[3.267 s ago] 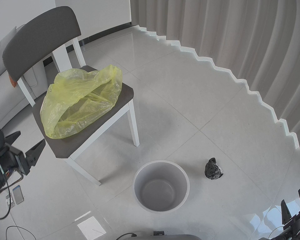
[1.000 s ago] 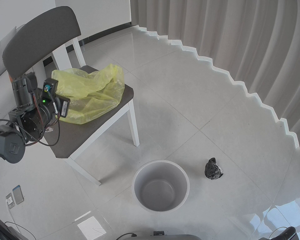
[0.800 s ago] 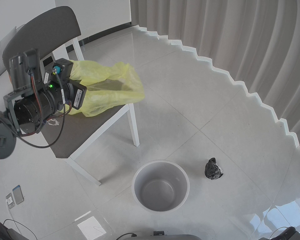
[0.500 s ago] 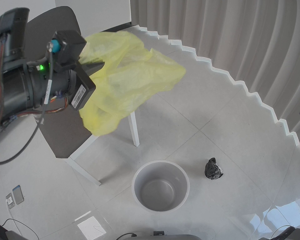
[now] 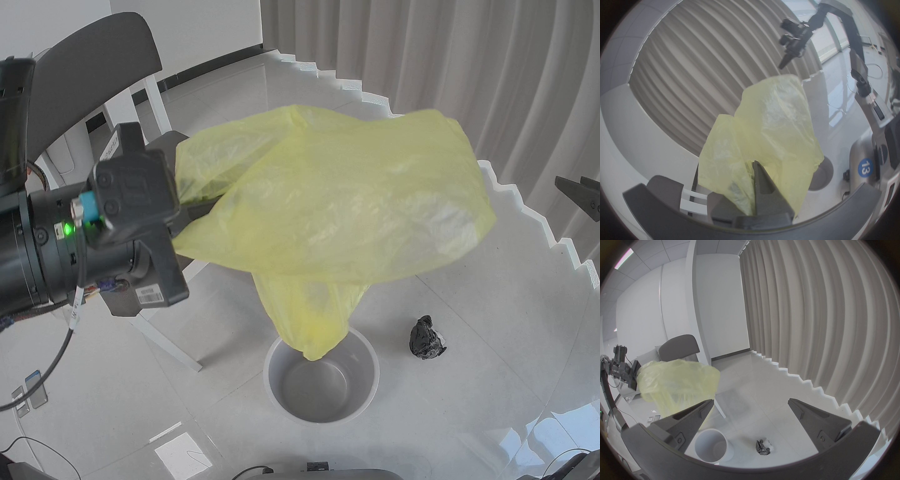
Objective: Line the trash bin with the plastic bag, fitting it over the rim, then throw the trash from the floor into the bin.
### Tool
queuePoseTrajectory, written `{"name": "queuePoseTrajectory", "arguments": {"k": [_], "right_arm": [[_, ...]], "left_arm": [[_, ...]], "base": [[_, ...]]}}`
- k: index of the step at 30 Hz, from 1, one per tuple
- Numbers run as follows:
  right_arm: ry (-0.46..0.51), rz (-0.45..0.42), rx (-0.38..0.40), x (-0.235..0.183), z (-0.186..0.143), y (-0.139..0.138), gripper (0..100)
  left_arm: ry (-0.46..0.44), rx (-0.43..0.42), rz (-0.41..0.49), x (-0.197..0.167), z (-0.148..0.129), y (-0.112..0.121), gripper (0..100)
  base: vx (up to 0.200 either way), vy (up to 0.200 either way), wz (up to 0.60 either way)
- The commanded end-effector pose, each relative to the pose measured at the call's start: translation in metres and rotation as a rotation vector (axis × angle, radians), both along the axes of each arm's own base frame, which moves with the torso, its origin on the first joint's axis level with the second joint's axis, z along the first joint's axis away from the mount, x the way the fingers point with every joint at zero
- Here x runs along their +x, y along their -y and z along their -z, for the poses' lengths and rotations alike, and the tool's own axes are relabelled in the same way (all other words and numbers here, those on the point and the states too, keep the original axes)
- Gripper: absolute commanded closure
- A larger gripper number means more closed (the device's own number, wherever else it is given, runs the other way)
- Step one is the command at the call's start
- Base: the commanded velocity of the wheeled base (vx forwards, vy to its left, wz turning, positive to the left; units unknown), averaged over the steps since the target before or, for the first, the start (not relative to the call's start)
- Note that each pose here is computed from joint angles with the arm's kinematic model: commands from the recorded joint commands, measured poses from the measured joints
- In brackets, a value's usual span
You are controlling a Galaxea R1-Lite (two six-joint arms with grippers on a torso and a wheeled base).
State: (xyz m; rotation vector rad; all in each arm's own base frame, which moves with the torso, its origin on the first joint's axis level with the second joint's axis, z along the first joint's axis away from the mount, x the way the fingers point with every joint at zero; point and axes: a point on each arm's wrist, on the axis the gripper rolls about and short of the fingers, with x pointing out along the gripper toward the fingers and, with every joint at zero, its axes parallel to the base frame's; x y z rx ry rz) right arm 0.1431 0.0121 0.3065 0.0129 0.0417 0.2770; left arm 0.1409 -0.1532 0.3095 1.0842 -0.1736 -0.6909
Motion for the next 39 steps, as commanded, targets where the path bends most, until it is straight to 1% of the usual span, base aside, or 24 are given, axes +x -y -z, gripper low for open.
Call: {"name": "queuePoseTrajectory", "arguments": {"k": [1,6,7,10,13,14,15,17,19,21,23,25,28,30,33,35,37,39], "right_arm": [[-0.053,-0.038,0.003,0.024,0.004,-0.004,0],[-0.080,-0.077,0.023,0.035,0.005,-0.011,0],[-0.081,-0.078,0.026,0.035,0.005,-0.012,0],[-0.107,-0.122,0.041,0.039,0.006,-0.020,0],[-0.170,-0.182,0.055,0.033,0.013,-0.031,0],[-0.211,-0.215,0.066,0.031,0.017,-0.037,0],[-0.211,-0.215,0.066,0.031,0.017,-0.037,0],[-0.291,-0.267,0.097,0.026,0.026,-0.048,0],[-0.327,-0.269,0.107,0.028,0.034,-0.049,0],[-0.335,-0.270,0.107,0.029,0.036,-0.050,0],[-0.365,-0.297,0.110,0.035,0.042,-0.053,0],[-0.378,-0.317,0.110,0.040,0.044,-0.055,0],[-0.386,-0.313,0.112,0.050,0.047,-0.057,0],[-0.375,-0.306,0.125,0.068,0.051,-0.058,0],[-0.378,-0.316,0.131,0.079,0.057,-0.060,0],[-0.370,-0.318,0.132,0.080,0.057,-0.061,0],[-0.387,-0.327,0.127,0.076,0.062,-0.062,0],[-0.379,-0.339,0.113,0.065,0.064,-0.061,0]], "left_arm": [[0.027,0.033,0.015,-0.003,0.000,-0.002,100],[0.069,0.075,0.028,-0.001,-0.003,0.000,100],[0.071,0.075,0.028,-0.001,-0.003,0.000,100],[0.077,0.073,0.033,-0.002,-0.005,0.001,100],[0.092,0.057,0.035,-0.003,-0.011,0.002,100],[0.098,0.050,0.034,-0.003,-0.014,0.002,100],[0.098,0.050,0.034,-0.003,-0.014,0.002,100],[0.113,0.033,0.035,-0.004,-0.020,0.001,100],[0.121,0.023,0.035,-0.005,-0.023,0.001,100],[0.126,0.017,0.041,-0.006,-0.025,0.001,100],[0.136,0.006,0.053,-0.010,-0.029,0.002,100],[0.139,0.002,0.059,-0.010,-0.031,0.003,100],[0.141,-0.001,0.069,-0.012,-0.031,0.004,100],[0.137,0.002,0.079,-0.012,-0.029,0.005,100],[0.137,0.001,0.085,-0.013,-0.029,0.007,100],[0.139,-0.001,0.083,-0.013,-0.029,0.006,100],[0.141,-0.002,0.081,-0.013,-0.030,0.006,100],[0.142,-0.004,0.081,-0.013,-0.031,0.006,100]], "base": [[0.000,0.000,0.00],[0.000,0.000,0.00],[0.000,0.000,0.00],[0.000,0.000,0.00],[0.000,0.000,0.00],[0.000,0.000,0.00],[0.000,0.000,0.00],[0.000,0.000,0.00],[0.000,0.000,0.00],[0.000,0.000,0.00],[0.000,0.000,0.00],[0.000,0.000,0.00],[0.000,0.000,0.00],[0.000,0.000,0.00],[0.000,0.000,0.00],[0.000,0.000,0.00],[0.000,0.000,0.00],[0.000,0.000,0.00]]}}
